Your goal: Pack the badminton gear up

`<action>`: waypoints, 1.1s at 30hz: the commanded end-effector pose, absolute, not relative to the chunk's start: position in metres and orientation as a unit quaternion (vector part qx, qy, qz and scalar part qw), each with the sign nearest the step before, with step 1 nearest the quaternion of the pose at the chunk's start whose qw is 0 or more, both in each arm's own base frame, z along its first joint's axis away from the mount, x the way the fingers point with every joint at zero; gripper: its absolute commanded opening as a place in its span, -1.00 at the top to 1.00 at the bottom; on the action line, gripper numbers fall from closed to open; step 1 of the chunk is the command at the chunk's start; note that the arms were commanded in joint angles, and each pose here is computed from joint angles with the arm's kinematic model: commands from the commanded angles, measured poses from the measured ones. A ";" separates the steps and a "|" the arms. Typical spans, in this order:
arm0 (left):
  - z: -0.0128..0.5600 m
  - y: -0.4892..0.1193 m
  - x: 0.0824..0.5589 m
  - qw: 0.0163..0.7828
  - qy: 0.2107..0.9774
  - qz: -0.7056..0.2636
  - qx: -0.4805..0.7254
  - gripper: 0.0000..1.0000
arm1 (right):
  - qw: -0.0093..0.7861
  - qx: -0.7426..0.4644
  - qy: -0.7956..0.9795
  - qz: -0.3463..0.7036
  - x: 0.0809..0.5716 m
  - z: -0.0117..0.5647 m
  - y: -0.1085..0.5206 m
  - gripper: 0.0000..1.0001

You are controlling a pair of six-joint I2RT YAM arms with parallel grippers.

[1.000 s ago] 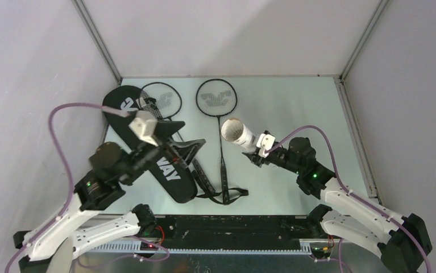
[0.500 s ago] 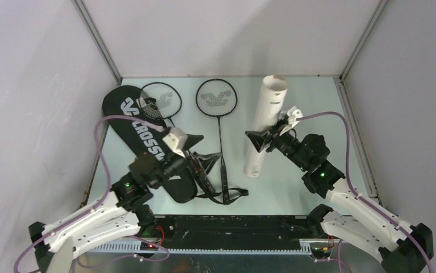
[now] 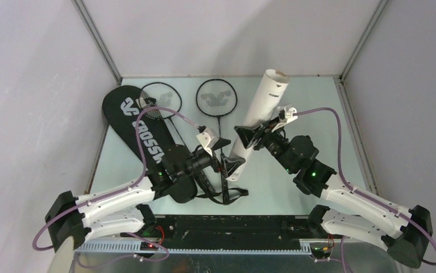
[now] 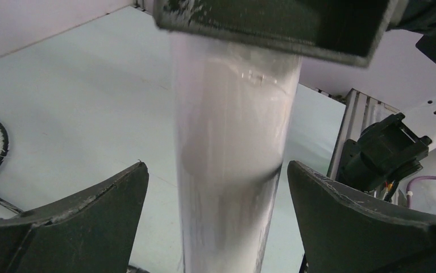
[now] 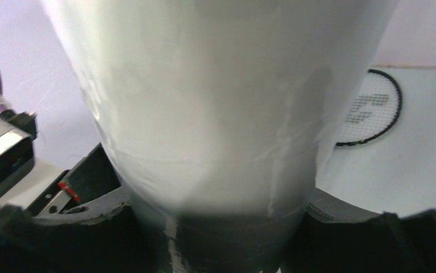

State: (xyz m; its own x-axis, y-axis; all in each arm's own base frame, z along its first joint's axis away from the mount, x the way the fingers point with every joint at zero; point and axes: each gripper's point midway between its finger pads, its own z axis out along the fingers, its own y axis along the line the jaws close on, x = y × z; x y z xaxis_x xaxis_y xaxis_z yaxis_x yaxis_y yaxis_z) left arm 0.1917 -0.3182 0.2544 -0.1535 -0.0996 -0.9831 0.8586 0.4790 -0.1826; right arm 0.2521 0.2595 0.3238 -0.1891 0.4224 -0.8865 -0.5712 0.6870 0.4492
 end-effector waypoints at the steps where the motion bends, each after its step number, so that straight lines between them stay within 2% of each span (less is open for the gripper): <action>1: 0.294 -0.334 0.188 0.600 0.586 -0.457 0.296 -1.00 | 0.682 -0.055 0.594 0.424 0.245 0.384 0.266 0.11; 7: 0.289 -0.339 0.188 0.598 0.583 -0.457 0.307 -0.99 | 0.697 -0.118 0.562 0.430 0.224 0.396 0.281 0.01; 10: 0.287 -0.340 0.192 0.601 0.584 -0.446 0.315 -0.91 | 0.699 -0.147 0.552 0.430 0.211 0.397 0.288 -0.03; 15: 0.297 -0.337 0.194 0.625 0.564 -0.436 0.318 -0.94 | 0.659 -0.153 0.572 0.465 0.198 0.387 0.296 -0.06; 17: 0.301 -0.338 0.188 0.631 0.543 -0.447 0.328 -0.89 | 0.644 -0.171 0.568 0.483 0.189 0.386 0.302 -0.07; 19: 0.304 -0.337 0.184 0.638 0.529 -0.454 0.328 -0.76 | 0.632 -0.183 0.564 0.499 0.181 0.386 0.306 -0.08; 22: 0.304 -0.334 0.187 0.648 0.527 -0.448 0.320 -0.32 | 0.617 -0.202 0.553 0.523 0.168 0.389 0.309 -0.08; 26: 0.300 -0.333 0.195 0.650 0.541 -0.438 0.306 0.04 | 0.612 -0.205 0.534 0.547 0.158 0.395 0.308 -0.12; 31: 0.296 -0.330 0.199 0.657 0.543 -0.429 0.300 0.44 | 0.623 -0.196 0.544 0.527 0.163 0.393 0.300 -0.34; 33: 0.296 -0.325 0.201 0.665 0.544 -0.420 0.291 0.77 | 0.636 -0.192 0.544 0.513 0.166 0.395 0.292 -0.47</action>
State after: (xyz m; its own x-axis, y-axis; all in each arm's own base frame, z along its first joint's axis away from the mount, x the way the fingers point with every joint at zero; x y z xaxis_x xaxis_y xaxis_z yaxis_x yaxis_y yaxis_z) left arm 0.1732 -0.3433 0.2779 -0.0293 -0.1743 -0.9843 0.9397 0.3310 -0.0866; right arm 0.1928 0.3001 0.3539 -0.1399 0.3588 -0.9229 -0.8036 0.5033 0.3175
